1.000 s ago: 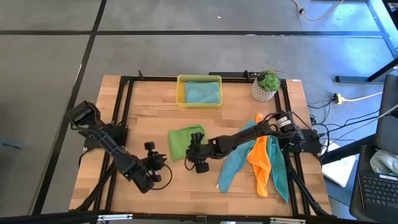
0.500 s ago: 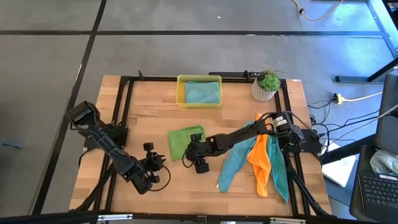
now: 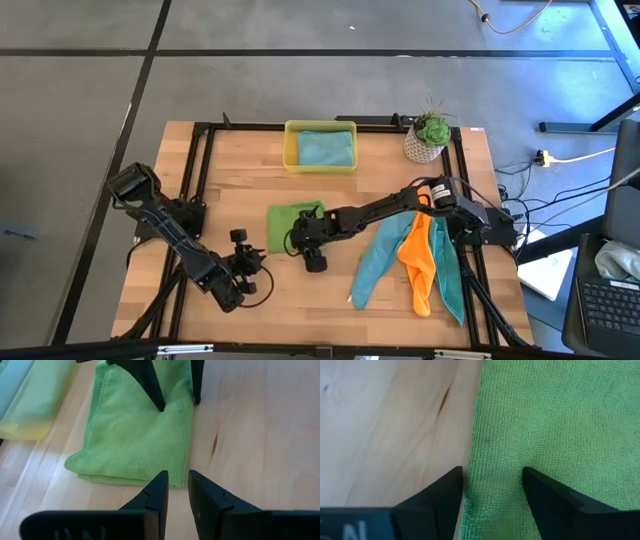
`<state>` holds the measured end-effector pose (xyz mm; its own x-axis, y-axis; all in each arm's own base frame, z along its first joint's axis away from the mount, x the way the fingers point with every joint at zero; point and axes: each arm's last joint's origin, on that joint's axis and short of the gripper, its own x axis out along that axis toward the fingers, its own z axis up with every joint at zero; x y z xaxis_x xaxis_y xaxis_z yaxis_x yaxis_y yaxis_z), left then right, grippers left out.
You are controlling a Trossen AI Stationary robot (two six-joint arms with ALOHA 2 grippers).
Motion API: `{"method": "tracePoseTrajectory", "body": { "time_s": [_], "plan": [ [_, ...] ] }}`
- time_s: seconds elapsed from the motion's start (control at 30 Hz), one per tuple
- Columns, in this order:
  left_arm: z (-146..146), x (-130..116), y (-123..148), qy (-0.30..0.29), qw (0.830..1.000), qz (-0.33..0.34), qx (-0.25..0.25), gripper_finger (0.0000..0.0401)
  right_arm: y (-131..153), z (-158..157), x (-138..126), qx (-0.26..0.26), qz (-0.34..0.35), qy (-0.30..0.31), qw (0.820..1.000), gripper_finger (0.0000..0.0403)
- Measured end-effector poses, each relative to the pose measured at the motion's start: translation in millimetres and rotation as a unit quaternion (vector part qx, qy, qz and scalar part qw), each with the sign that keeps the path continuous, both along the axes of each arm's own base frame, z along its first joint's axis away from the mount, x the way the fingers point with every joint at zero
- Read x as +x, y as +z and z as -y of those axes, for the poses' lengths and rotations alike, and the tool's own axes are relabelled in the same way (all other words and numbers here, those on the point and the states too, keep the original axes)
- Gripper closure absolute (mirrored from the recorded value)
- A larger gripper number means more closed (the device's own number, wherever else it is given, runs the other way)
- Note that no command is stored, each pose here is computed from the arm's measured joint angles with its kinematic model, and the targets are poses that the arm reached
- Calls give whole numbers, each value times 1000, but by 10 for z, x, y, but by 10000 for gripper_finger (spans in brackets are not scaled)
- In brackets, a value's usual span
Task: Fold microfiber towels
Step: Put the green folded cloth into the yellow bin
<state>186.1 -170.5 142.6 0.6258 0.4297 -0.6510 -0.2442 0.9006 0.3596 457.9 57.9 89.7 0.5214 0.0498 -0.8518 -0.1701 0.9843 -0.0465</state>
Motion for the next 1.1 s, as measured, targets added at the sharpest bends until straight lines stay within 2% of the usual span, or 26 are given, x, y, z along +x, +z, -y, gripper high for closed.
{"method": "tracePoseTrajectory", "body": {
  "time_s": [0.17, 0.43, 0.47, 0.6, 0.67, 0.8, 0.97, 1.1],
  "plan": [
    [0, 0, 1, 0, 1000, 0, 0, 335, -6, -4, 21, 1, 12, -5, 1000, 245],
    [0, 1, 1, 0, 1000, 1, -1, 335, -9, 4, 30, -9, 17, -6, 1000, 380],
    [1, 1, 1, 1, 1000, 1, -1, 335, -10, 5, 30, -9, 17, -5, 1000, 387],
    [1, 1, 1, 1, 1000, 1, -1, 335, 34, -2, 26, -12, 20, 2, 1000, 387],
    [1, 1, 2, 1, 1000, 2, -2, 335, 141, 2, -9, -13, 18, 4, 1000, 391],
    [1, 1, 2, 1, 1000, 2, -2, 335, 440, 60, -130, -30, 4, 5, 1000, 392],
    [4, 4, 2, 0, 1000, 3, -4, 335, 1013, 301, -191, -74, 27, -29, 997, 392],
    [8, 7, 3, 0, 1000, 5, -6, 335, 1227, 480, -203, -83, 19, -38, 996, 392]
  ]
}}
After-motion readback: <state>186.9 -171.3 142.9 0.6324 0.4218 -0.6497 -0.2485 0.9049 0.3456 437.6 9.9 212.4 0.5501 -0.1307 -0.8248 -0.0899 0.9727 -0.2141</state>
